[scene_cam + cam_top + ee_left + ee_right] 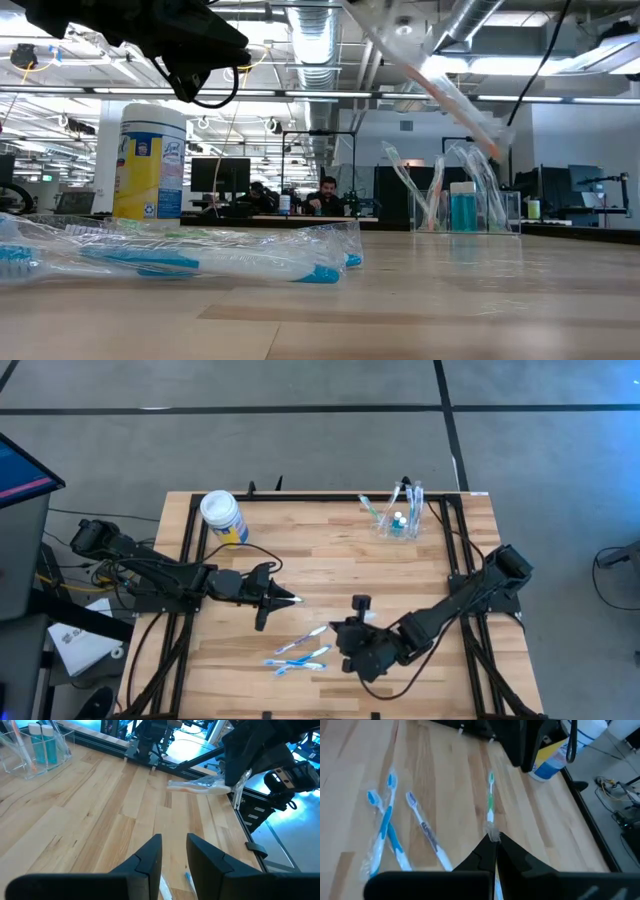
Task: Pick & Place toothbrushing station
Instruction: Put the orange toothbrush into the right transparent organizer
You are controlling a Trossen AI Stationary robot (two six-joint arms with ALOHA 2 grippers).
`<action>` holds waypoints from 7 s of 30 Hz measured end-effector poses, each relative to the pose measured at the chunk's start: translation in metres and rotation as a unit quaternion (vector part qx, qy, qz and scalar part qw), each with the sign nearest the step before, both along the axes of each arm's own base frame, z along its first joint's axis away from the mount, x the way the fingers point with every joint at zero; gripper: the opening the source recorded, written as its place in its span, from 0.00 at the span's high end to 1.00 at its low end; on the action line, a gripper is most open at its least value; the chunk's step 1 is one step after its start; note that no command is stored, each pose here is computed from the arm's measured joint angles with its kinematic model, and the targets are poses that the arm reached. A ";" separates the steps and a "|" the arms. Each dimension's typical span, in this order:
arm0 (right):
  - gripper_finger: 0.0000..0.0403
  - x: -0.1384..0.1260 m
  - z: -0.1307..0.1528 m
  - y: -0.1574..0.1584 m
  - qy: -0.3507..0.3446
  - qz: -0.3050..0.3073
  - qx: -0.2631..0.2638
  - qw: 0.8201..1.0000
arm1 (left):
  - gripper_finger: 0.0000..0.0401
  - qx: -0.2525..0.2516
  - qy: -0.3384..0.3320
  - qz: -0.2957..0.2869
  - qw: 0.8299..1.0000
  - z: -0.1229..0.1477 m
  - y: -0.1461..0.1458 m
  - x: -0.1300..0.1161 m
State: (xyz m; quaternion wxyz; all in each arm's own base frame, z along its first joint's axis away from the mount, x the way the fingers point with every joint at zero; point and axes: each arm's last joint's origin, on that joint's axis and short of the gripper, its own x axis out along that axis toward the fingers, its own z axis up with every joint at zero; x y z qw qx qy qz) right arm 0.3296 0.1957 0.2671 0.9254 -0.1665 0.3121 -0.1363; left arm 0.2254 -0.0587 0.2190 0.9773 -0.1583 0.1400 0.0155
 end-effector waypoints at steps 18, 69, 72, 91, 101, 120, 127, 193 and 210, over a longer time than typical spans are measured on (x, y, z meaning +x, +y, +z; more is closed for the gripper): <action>1.00 0.037 0.012 -0.038 -0.040 0.034 0.012 0.999 | 0.79 0.000 0.000 0.000 1.000 0.000 0.000 0.000; 1.00 0.068 0.042 -0.207 -0.097 0.096 0.146 0.980 | 0.79 -0.003 0.006 -0.029 1.000 -0.001 -0.007 -0.002; 1.00 0.057 0.031 -0.213 -0.104 0.086 0.149 0.980 | 0.79 -0.003 0.006 -0.029 1.000 -0.001 -0.007 -0.002; 1.00 -0.114 0.013 -0.215 -0.324 -0.075 0.096 0.938 | 0.79 0.000 0.009 -0.013 1.000 -0.008 -0.002 -0.004; 1.00 -0.152 0.005 -0.222 -0.340 -0.238 -0.013 0.910 | 0.79 0.000 0.007 -0.013 1.000 -0.008 -0.002 -0.003; 1.00 -0.181 -0.018 -0.237 -0.375 -0.297 -0.058 0.876 | 0.79 -0.001 0.005 -0.015 1.000 -0.007 -0.002 -0.003; 1.00 -0.190 -0.015 -0.237 -0.370 -0.334 -0.075 0.864 | 0.79 -0.001 0.005 -0.014 1.000 -0.007 -0.002 -0.003; 1.00 -0.203 -0.068 -0.279 -0.360 -0.414 -0.039 0.835 | 0.79 0.000 0.002 -0.011 1.000 -0.007 -0.001 -0.003; 1.00 -0.194 -0.086 -0.287 -0.320 -0.434 -0.021 0.842 | 0.79 0.000 0.003 -0.012 1.000 -0.007 -0.001 -0.003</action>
